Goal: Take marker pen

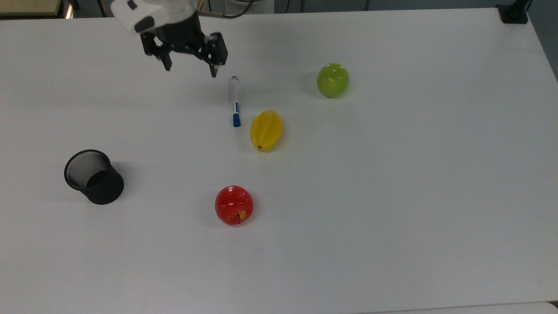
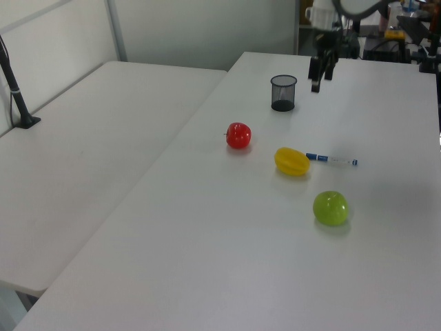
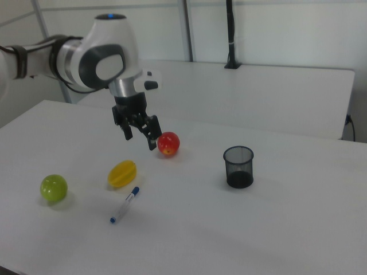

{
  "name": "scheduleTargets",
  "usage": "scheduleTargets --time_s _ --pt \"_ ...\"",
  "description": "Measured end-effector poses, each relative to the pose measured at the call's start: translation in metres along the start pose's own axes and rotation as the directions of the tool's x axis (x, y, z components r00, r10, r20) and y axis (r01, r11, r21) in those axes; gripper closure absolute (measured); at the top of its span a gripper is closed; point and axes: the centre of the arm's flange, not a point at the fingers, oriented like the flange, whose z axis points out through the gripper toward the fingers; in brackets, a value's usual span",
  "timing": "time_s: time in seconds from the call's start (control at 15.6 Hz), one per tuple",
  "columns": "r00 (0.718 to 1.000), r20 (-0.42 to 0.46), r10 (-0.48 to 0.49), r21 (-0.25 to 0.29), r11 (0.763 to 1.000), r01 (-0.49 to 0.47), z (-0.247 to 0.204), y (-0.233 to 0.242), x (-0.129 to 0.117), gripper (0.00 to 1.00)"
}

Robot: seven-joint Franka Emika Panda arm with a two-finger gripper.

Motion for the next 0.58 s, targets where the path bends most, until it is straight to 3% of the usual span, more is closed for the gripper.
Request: scheduleTargets --time_s 0.26,0.58 --pt "1.000 -0.012 0.029 -0.001 1.000 -0.029 -0.051 0.017 -0.024 0.00" --pt "0.998 0.062 -0.007 -0.002 1.000 0.007 -0.058 0.004 -0.042 0.00"
